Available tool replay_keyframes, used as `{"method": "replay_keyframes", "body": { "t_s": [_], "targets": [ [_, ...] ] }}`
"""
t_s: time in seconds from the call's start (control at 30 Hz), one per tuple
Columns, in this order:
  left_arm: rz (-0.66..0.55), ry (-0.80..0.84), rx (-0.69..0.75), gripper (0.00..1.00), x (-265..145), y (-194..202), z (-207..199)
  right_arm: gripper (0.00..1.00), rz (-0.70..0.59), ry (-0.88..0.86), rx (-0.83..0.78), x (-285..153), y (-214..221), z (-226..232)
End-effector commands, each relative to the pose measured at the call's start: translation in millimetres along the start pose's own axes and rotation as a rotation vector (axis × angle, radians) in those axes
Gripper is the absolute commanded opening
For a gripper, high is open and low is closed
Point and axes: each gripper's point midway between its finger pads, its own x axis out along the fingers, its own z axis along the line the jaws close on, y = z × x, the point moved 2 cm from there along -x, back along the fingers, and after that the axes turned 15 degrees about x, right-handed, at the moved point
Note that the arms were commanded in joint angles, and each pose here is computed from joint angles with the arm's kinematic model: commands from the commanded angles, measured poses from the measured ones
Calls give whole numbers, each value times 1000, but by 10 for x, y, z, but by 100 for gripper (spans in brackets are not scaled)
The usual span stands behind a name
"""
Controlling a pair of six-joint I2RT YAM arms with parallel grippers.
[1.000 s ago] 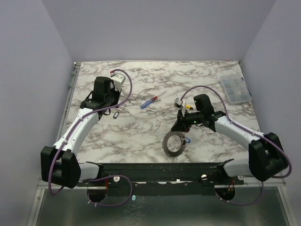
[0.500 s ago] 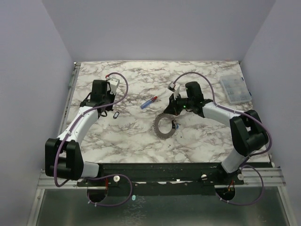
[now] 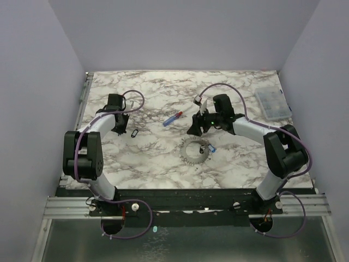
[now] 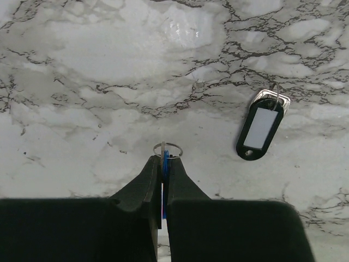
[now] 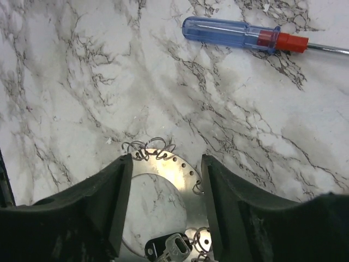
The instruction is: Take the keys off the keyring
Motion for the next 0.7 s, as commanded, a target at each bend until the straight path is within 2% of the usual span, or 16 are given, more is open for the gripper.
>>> {"method": "replay_keyframes", "body": {
  "t_s": [0.0, 0.13, 0.37, 0.67],
  "targets": [
    [71, -24, -76, 0, 76, 14, 51, 68, -56, 26, -52, -161, -254, 68],
    [90, -61, -144, 0, 138, -21, 102, 84, -74, 58, -72, -336, -310, 100],
    [138, -69, -206, 0, 278, -10, 59, 92, -101, 97, -102, -656, -356, 151],
    [107, -3, -232, 22, 282, -132, -46, 96, -149, 125, -111, -961, -374, 186]
  ]
}}
